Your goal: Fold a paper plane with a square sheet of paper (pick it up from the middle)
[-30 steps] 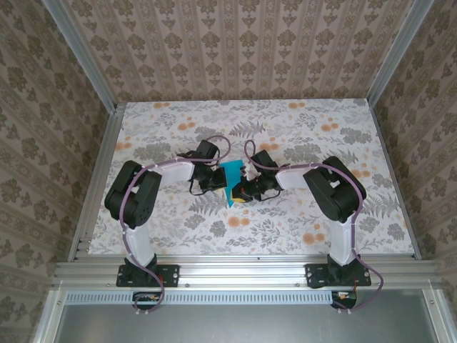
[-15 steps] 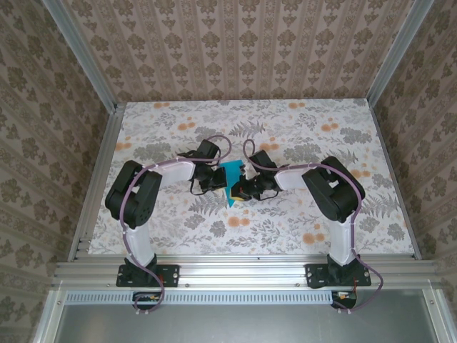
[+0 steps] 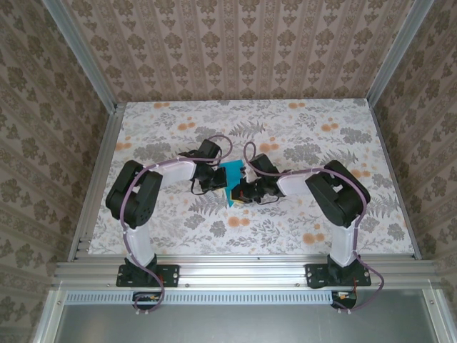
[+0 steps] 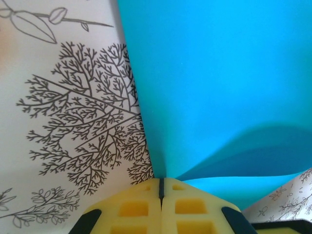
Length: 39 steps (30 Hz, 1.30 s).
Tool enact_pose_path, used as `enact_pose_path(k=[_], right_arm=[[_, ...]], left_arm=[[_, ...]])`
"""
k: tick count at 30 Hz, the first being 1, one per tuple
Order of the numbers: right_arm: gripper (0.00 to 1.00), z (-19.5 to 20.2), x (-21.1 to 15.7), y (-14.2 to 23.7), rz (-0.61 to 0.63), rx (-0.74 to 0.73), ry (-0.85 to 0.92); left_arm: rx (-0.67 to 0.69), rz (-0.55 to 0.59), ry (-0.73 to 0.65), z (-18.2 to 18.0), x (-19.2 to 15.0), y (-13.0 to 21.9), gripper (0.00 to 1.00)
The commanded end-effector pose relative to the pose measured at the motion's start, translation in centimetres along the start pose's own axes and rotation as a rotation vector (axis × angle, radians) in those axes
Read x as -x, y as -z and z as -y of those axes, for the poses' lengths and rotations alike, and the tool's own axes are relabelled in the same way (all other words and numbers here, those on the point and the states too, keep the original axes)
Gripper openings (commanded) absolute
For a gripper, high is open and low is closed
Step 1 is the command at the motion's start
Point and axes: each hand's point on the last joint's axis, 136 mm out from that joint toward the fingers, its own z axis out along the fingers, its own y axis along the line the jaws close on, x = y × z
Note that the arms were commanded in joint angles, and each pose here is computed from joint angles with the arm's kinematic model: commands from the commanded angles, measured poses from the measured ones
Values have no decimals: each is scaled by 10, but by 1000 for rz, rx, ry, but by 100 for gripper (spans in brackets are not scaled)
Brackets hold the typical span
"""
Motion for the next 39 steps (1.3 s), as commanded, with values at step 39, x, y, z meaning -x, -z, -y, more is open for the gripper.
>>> enact_pose_path(k=[39], right_arm=[[8,31,-9,-13,-3,-216,-54]], left_arm=[[103,-40,8,-23,-12,-18,7]])
